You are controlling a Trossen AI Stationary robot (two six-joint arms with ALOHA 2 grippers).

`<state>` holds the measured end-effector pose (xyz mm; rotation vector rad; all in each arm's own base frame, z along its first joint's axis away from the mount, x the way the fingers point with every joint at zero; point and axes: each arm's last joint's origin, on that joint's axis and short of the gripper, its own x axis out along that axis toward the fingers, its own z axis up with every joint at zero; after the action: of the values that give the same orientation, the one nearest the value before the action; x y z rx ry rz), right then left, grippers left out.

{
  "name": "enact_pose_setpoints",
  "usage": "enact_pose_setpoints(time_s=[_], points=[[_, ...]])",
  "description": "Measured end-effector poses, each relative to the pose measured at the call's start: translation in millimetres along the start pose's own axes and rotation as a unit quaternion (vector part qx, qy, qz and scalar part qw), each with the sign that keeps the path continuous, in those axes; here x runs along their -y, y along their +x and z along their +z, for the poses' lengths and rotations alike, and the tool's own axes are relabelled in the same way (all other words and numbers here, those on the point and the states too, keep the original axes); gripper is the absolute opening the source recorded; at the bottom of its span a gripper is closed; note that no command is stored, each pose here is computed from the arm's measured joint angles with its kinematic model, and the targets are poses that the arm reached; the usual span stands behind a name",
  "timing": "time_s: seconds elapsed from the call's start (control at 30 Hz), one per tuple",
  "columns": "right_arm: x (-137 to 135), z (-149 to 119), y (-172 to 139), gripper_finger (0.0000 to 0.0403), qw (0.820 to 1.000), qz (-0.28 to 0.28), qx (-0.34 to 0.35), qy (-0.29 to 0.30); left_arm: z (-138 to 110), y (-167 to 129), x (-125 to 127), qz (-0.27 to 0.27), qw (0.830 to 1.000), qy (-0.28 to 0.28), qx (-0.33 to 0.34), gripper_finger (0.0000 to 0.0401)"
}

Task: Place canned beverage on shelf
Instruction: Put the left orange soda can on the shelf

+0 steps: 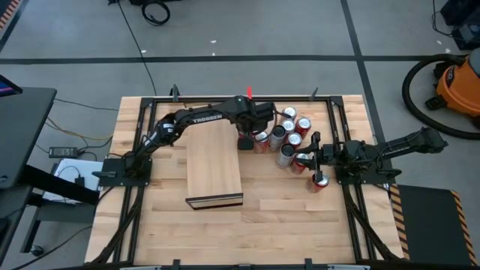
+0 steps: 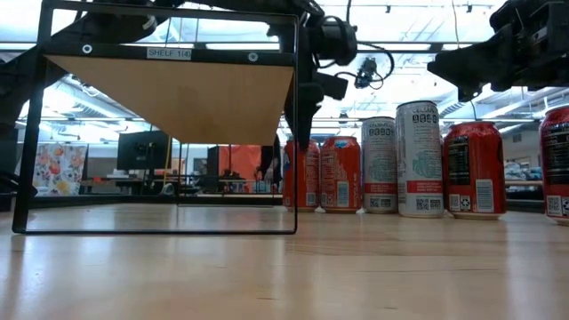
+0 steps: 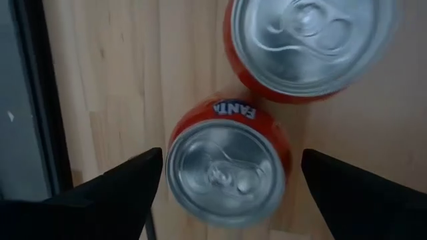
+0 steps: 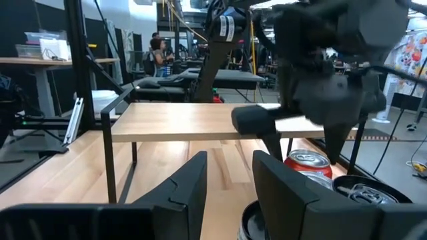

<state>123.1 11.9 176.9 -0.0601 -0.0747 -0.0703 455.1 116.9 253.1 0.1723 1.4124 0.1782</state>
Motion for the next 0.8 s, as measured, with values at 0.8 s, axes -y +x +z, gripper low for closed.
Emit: enact_pose_setpoints(time_s=[0.8], points=[[0,0,0,0.013,1.0,0.004,0.0,0.0,2,-2,-3,0.018,1.0,0.005,0.001,0.03]])
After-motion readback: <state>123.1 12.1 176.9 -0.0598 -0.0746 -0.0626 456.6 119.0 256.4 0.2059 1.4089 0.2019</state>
